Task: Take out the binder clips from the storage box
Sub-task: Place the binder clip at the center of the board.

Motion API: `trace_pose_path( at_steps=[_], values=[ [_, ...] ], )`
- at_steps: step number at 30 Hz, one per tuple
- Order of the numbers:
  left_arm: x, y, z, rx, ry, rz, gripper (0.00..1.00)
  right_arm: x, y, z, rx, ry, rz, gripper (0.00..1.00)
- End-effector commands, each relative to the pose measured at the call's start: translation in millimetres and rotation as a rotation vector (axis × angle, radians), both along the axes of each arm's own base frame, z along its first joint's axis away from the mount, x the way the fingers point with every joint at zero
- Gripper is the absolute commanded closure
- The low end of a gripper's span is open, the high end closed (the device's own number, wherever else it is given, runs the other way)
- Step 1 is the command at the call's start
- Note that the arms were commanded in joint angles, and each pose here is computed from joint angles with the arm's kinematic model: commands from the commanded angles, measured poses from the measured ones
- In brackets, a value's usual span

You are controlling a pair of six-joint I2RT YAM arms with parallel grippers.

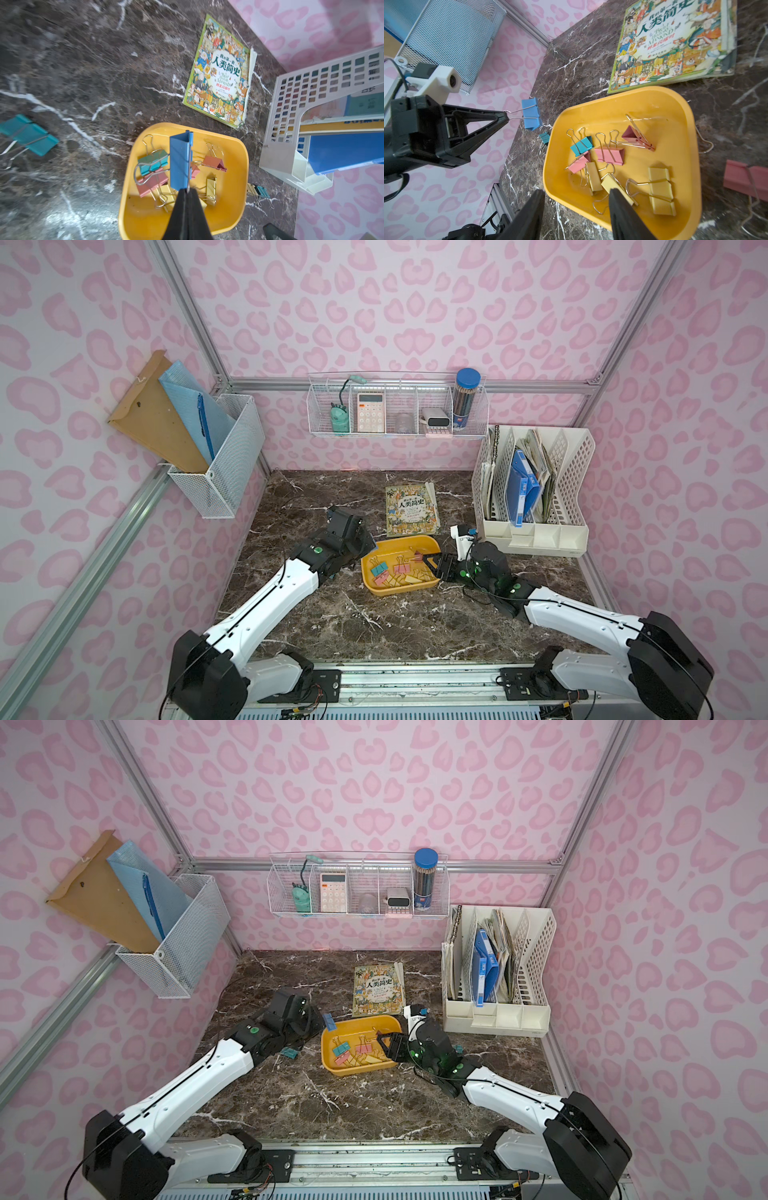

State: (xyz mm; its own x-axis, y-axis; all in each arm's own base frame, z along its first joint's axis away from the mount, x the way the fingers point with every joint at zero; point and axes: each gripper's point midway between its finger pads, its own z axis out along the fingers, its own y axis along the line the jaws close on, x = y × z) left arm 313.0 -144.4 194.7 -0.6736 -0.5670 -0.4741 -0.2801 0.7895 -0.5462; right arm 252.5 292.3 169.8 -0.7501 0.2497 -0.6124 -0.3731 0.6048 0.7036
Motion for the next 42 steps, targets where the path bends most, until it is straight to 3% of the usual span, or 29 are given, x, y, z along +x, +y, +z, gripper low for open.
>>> trace_pose_path(
  at_steps=[1, 6, 15, 29, 42],
  values=[
    [-7.4, 31.6, 7.8, 0.019, -0.058, 0.153, 1.00, 3.0, 7.0, 18.6, 0.015, -0.089, -0.002, 0.46],
    [-23.2, 58.6, 2.0, 0.038, -0.057, 0.264, 1.00, -2.5, 18.5, 22.8, -0.014, -0.136, 0.005, 0.45],
    [-35.1, 75.3, -44.3, -0.015, 0.118, 0.403, 1.00, -4.5, 26.0, 11.7, -0.023, -0.088, 0.011, 0.45],
    [-10.5, 54.6, -87.4, -0.046, 0.246, 0.386, 1.00, -3.5, 12.5, -4.1, -0.061, -0.038, -0.036, 0.46],
    [-10.5, 56.1, -115.4, -0.009, 0.317, 0.413, 1.00, -1.7, -12.8, -3.2, -0.037, -0.050, -0.085, 0.45]
  ],
)
